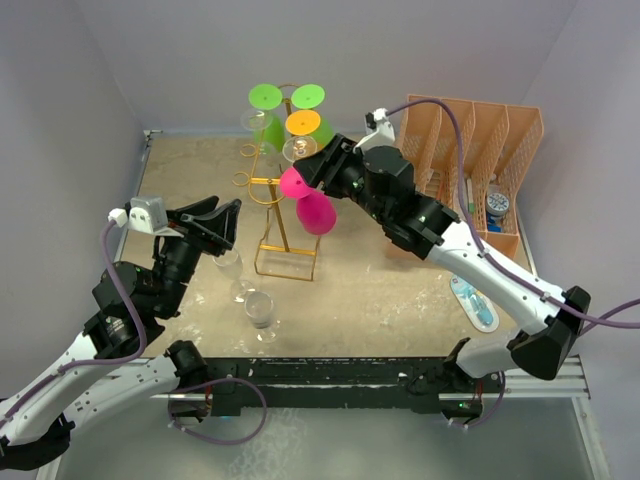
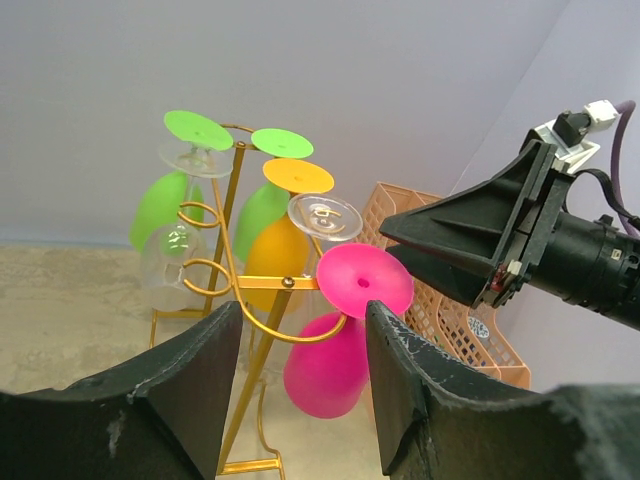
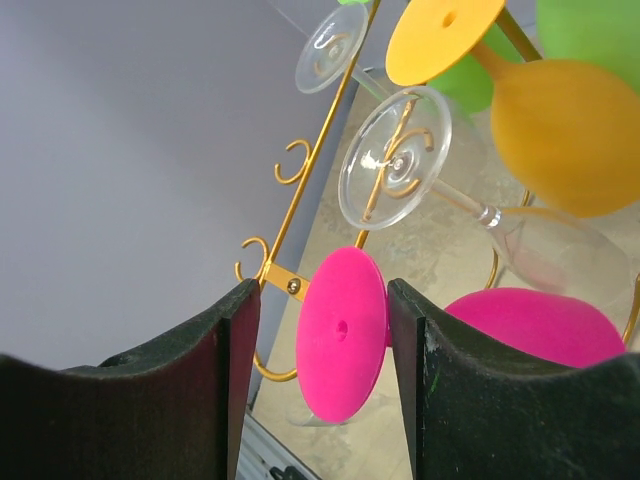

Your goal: Place the wine glass upside down on the wine glass rack

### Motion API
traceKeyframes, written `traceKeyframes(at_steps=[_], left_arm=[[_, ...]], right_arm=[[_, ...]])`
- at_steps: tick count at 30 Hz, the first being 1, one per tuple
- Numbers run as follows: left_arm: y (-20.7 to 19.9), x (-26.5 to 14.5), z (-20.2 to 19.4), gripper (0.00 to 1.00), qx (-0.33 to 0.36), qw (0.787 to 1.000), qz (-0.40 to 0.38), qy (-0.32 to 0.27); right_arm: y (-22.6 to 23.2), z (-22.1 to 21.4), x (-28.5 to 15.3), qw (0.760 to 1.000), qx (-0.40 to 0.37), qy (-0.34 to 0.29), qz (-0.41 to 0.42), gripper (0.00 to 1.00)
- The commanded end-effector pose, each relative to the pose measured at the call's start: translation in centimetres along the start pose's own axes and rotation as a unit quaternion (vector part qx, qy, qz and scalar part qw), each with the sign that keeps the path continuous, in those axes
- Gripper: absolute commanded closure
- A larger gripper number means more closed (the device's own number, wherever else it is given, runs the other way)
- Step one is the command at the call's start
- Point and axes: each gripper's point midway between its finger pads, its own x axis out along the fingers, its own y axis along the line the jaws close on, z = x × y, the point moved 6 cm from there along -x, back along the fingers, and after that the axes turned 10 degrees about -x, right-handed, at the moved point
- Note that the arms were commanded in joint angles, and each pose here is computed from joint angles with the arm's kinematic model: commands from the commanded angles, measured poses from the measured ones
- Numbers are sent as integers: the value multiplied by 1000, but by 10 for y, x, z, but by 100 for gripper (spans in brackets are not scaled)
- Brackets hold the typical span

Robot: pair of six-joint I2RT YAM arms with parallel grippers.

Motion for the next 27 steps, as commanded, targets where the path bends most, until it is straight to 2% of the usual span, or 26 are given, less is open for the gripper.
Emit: traceKeyframes(at_steps=[1,10,16,20,24,27], left_arm=[[0,1,6,50,4,1000,1,-13],[1,0,8,50,4,1000,7,-15],[4,-1,11,49,-8,999,33,-7],[23,-4,-1,47,-10,991,127,28],[49,-13,-15,46,1,968,245,49],[59,-19,-17,46,5,957,286,46]], right_arm=[[7,27,-17,999,18,-45,0,44],[1,29,-23,998,23,-58,-11,44],[10,43,-41,996,-14,-82,35,43],[17,43,-53,992,-73,-66,78,43],[18,43,-63,986,-128,-54,96,44],[25,44,-68,974,-181,-43,130,46]])
